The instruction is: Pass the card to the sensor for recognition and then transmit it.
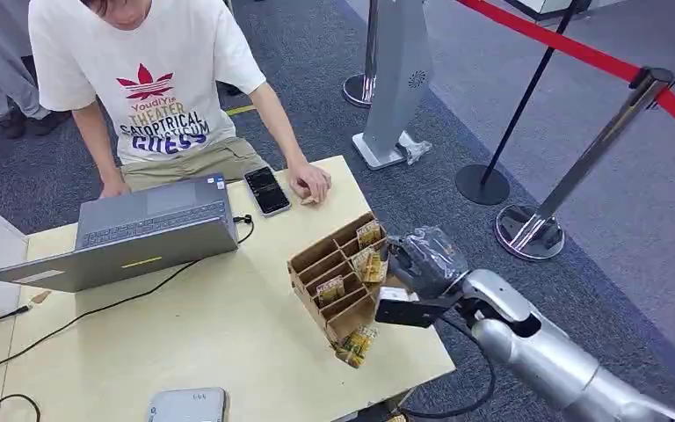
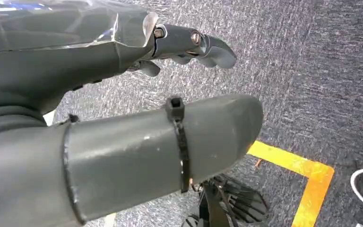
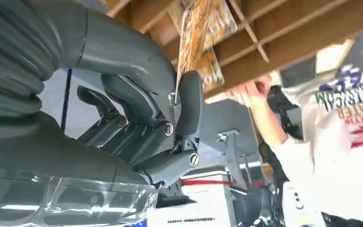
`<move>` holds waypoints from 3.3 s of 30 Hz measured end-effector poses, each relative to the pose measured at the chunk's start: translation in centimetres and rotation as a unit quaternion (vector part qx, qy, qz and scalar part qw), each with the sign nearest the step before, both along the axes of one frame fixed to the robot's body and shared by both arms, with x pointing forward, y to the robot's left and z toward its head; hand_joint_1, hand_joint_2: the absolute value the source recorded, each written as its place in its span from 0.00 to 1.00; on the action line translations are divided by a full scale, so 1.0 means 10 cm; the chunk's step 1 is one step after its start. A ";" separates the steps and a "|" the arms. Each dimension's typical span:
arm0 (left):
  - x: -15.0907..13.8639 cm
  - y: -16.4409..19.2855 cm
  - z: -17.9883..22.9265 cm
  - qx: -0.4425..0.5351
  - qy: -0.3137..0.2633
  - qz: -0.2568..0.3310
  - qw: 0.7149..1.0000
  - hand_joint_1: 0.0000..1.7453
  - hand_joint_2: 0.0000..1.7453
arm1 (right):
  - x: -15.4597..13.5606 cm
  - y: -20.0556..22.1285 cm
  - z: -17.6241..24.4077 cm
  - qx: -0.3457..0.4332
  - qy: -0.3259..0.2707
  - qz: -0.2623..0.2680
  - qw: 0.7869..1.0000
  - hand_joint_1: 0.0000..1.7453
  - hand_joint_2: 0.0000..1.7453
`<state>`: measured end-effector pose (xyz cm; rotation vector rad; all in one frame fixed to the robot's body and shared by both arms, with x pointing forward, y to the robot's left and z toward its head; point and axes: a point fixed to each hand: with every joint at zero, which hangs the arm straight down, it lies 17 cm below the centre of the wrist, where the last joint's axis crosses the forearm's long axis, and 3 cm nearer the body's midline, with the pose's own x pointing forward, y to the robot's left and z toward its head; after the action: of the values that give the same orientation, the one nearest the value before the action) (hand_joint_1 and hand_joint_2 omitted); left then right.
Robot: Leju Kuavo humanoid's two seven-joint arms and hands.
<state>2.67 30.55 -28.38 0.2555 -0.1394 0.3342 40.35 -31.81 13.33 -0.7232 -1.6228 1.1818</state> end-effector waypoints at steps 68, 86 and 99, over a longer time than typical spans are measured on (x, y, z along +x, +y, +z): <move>0.13 0.07 0.00 0.008 0.021 -0.042 0.999 0.00 0.00 | 1.05 1.90 0.89 0.335 -0.033 0.115 0.935 0.00 1.00; 0.09 -0.06 0.00 0.002 0.024 -0.033 0.999 0.00 0.00 | -0.01 1.94 0.61 0.512 -0.010 0.086 0.855 0.00 1.00; 0.15 -0.17 0.01 -0.004 0.015 -0.051 0.999 0.00 0.00 | -0.18 1.86 0.45 0.539 0.002 0.053 0.841 0.00 1.00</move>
<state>4.15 28.88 -28.33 0.2452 -0.1203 0.2297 38.53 -13.18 17.80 0.1124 -1.9856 0.1786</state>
